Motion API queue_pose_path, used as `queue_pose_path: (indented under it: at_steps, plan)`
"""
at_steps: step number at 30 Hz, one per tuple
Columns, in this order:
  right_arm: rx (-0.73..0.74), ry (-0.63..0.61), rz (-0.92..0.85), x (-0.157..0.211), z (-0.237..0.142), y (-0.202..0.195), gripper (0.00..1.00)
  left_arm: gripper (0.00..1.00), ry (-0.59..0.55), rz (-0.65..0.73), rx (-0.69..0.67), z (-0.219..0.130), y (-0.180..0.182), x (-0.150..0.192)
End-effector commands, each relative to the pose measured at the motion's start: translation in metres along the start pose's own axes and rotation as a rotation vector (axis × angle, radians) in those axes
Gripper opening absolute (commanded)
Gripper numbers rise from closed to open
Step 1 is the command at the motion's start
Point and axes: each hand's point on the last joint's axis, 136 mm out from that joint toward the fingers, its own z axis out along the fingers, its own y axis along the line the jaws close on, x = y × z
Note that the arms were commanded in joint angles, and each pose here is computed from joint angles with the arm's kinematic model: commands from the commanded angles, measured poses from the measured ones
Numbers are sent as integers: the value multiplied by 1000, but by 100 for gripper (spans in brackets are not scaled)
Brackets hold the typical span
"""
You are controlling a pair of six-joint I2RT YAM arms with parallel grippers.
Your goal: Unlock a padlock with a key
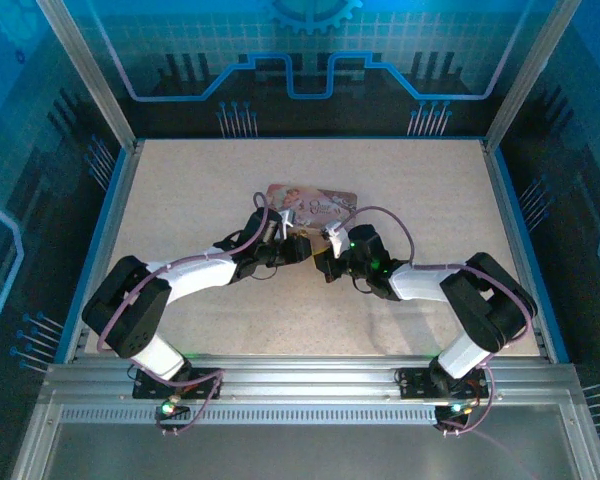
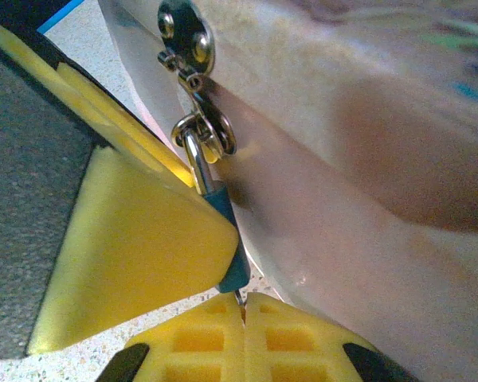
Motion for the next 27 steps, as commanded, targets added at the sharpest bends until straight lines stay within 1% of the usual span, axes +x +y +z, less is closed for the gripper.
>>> queue_pose_path:
  at_steps: [1, 8, 15, 17, 23, 25, 27]
  plan:
    - [12, -49, 7, -11, 1, -4, 0, 24, 20, -4, 113, 5, -28, -1]
    - [39, 37, 49, 20, -1, -13, 0, 26, 39, -30, 110, 23, -20, 3]
    - [42, 92, 71, 40, 4, -19, 0, 39, 47, -45, 109, 30, -14, 8]
    - [38, 103, 79, 43, 4, -20, 0, 42, 36, -44, 104, 26, -12, 9]
    - [5, 150, 95, 49, 7, -15, 0, 56, 5, -29, 67, 5, -6, 10]
    - [-2, 180, 111, 51, 8, -14, 0, 60, -12, -45, 55, -4, -2, 10]
    - [-12, 200, 132, 50, 8, -10, 0, 61, -34, -86, 42, -11, 4, 10]
